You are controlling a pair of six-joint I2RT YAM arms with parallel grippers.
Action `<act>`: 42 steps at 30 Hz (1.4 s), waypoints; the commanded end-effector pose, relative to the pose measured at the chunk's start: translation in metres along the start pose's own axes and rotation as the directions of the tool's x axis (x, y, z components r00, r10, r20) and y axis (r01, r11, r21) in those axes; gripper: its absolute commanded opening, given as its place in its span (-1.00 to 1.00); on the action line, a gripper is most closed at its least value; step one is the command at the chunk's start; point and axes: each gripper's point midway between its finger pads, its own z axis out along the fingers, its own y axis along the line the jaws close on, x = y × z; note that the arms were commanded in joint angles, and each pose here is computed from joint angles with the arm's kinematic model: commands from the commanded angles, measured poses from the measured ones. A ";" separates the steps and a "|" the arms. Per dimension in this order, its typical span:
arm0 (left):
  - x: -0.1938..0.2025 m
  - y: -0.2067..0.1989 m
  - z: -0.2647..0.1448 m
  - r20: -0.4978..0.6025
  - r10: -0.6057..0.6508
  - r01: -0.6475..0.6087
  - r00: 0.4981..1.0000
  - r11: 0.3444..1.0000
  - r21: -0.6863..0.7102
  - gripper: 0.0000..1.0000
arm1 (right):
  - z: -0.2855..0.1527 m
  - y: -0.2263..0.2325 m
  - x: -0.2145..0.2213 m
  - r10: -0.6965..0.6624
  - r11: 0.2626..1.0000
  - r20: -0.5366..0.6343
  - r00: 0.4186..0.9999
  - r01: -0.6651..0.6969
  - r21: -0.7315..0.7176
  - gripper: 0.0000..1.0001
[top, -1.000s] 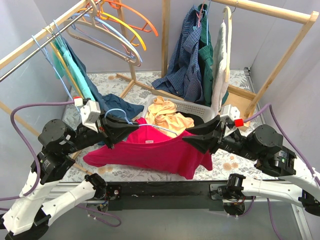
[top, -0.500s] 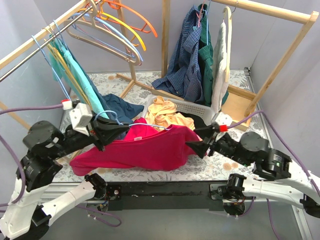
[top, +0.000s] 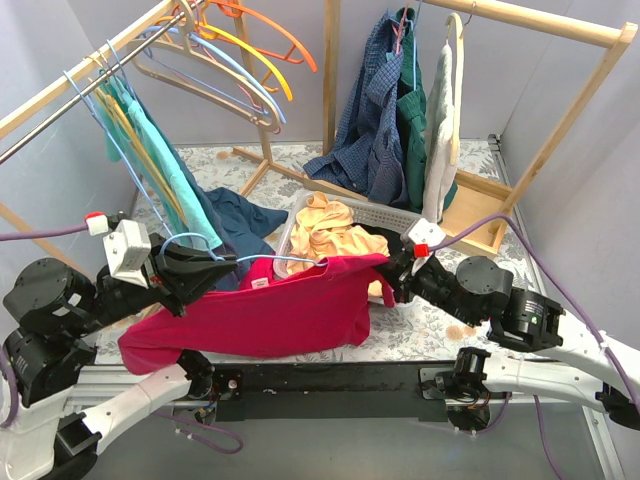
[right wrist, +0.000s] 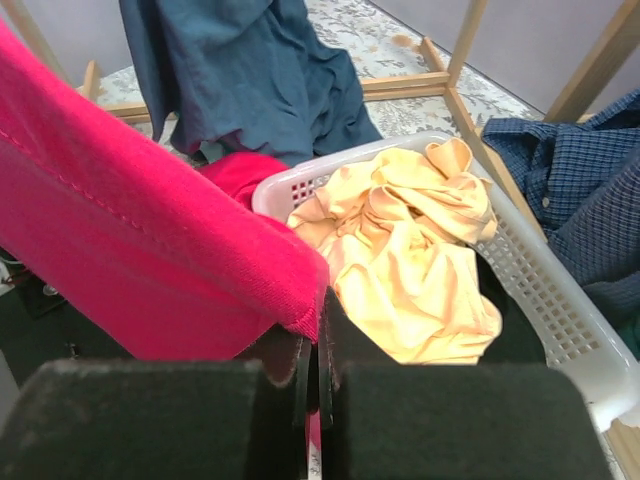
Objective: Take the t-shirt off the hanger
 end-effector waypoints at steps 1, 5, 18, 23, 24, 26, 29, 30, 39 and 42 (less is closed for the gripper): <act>-0.013 -0.002 -0.020 0.035 0.024 -0.022 0.999 0.999 -0.040 -1.00 | -0.019 -0.023 -0.017 0.034 0.994 0.065 0.997 -0.041 0.106 -0.97; -0.011 0.001 -0.032 0.037 0.020 -0.017 0.999 0.996 -0.087 -1.00 | -0.042 -0.051 -0.016 0.078 0.968 0.112 0.991 -0.102 0.229 -0.97; -0.029 0.002 -0.035 0.096 0.071 -0.062 0.993 0.993 -0.099 -1.00 | -0.032 -0.043 0.053 0.159 0.958 -0.068 0.985 -0.137 0.251 -0.97; -0.034 0.005 -0.013 0.096 0.102 -0.096 0.990 0.994 -0.061 -1.00 | 0.011 -0.008 0.075 0.139 0.983 -0.168 0.976 -0.116 0.142 -0.97; -0.029 0.007 -0.006 0.083 0.101 -0.097 0.991 0.994 -0.057 -1.00 | 0.018 -0.003 0.069 0.144 0.985 -0.146 0.979 -0.127 0.120 -0.97; -0.027 0.011 0.006 0.080 0.113 -0.109 0.990 0.993 -0.047 -1.00 | 0.031 0.005 0.069 0.127 0.989 -0.152 0.980 -0.114 0.089 -0.97; 0.006 0.028 0.039 -0.010 0.089 -0.089 0.996 0.995 -0.038 -1.00 | 0.044 0.010 0.064 0.121 0.991 -0.135 0.983 -0.111 0.078 -0.97; 0.028 0.032 0.051 -0.060 0.068 -0.069 0.996 0.997 -0.020 -1.00 | 0.046 0.011 0.062 0.123 0.990 -0.129 0.984 -0.114 0.078 -0.97; 0.066 0.053 0.093 -0.131 0.066 -0.068 0.989 0.998 -0.007 -1.00 | 0.028 0.026 0.060 0.169 0.985 -0.155 0.973 -0.174 -0.017 -0.17; 0.072 0.054 0.097 -0.147 0.067 -0.068 0.987 0.998 -0.002 -1.00 | 0.005 0.034 0.049 0.161 0.978 -0.133 0.978 -0.177 -0.113 -0.11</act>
